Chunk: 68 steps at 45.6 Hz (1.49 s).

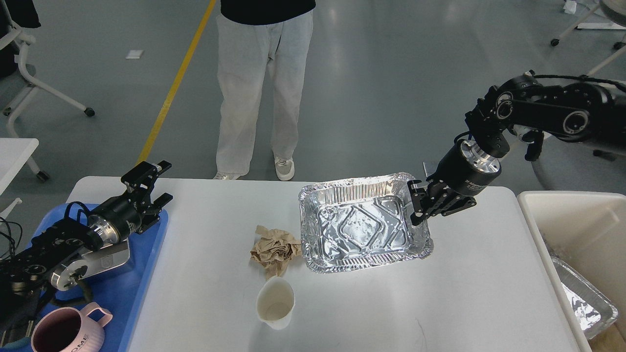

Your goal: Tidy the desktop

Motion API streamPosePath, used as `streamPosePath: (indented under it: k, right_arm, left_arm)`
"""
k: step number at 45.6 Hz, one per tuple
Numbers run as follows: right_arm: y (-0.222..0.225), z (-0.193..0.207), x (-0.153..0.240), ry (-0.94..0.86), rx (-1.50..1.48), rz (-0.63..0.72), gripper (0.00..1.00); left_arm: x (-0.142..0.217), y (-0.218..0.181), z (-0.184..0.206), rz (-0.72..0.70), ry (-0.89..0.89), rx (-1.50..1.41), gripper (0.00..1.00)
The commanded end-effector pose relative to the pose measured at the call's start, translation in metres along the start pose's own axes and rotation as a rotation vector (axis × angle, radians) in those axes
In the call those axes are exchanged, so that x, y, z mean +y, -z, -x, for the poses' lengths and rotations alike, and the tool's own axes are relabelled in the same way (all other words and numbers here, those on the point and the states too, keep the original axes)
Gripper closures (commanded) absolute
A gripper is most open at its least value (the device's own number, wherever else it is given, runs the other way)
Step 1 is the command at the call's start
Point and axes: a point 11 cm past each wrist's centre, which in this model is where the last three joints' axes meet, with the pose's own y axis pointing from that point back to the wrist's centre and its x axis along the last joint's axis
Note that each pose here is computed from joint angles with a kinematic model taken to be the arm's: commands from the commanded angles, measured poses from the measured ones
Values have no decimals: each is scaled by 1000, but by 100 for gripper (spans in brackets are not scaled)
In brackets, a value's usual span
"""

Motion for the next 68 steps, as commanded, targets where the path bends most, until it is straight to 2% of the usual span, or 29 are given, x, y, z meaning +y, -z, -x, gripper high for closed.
streamPosePath:
  k: [1, 13, 20, 25, 35, 53, 68]
  right_arm:
    - [3, -2, 2, -7, 5, 1, 100]
    - [7, -3, 2, -7, 19, 6, 100]
    - [10, -5, 5, -16, 26, 6, 100]
    - [15, -8, 6, -26, 32, 3, 100]
    - [19, -8, 4, -22, 41, 1, 100]
    - [22, -8, 3, -20, 53, 6, 100]
    - [28, -12, 1, -25, 63, 9, 100]
  left_arm:
    - [-1, -1, 3, -93, 96, -107, 3]
    - [7, -29, 15, -134, 257, -261, 3]
    - [13, -49, 40, -209, 383, -357, 3]
    - [32, -70, 56, -257, 457, -406, 3]
    - [85, -118, 87, -256, 559, -503, 3]
    - [174, -197, 45, -295, 724, -608, 3]
    - [195, -256, 24, -199, 575, -716, 3]
